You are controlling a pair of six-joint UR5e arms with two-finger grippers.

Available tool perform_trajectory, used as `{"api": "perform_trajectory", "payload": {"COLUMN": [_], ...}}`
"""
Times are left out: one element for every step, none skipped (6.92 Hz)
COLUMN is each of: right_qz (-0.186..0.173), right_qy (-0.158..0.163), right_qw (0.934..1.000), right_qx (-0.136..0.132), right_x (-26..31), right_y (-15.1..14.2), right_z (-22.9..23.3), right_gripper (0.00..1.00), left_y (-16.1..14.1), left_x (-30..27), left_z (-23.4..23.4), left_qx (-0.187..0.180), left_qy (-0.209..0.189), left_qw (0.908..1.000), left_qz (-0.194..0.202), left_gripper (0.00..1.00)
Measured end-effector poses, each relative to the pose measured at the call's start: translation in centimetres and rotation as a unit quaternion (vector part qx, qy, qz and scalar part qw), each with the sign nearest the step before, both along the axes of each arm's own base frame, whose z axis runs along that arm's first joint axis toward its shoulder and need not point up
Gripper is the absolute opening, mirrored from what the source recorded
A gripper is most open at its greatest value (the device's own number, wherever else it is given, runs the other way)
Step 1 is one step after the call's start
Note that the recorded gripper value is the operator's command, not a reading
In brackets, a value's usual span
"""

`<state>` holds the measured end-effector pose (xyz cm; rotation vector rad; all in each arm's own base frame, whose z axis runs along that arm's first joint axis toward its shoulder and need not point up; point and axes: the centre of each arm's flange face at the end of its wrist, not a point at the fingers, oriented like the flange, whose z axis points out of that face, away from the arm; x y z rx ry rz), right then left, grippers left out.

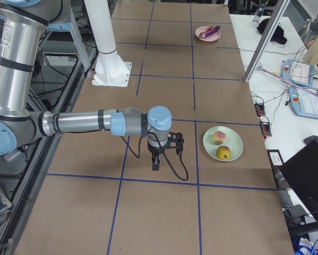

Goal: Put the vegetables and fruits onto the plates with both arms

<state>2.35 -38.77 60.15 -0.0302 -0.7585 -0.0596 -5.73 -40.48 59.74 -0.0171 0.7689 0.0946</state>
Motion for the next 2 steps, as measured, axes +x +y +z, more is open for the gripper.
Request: {"api": "perform_trajectory", "payload": {"right_qz": [-0.003, -0.007], "right_qy": [0.0, 0.0], "right_qw": [1.0, 1.0], "right_qx": [0.003, 0.004], "right_x": [-0.15, -0.41], "right_y": [-0.16, -0.22], "right_z": [-0.14, -0.18], "right_gripper": [1.0, 1.0], "left_y": [-0.07, -0.2], "left_x": [0.01, 0.03], "left_z": [-0.19, -0.2], "left_qx": [0.011, 0.02], "left_qy": [0.001, 0.003], "left_qw": [0.9999, 0.9996], "left_qz": [0.009, 0.019], "left_gripper": [1.0, 1.0]}}
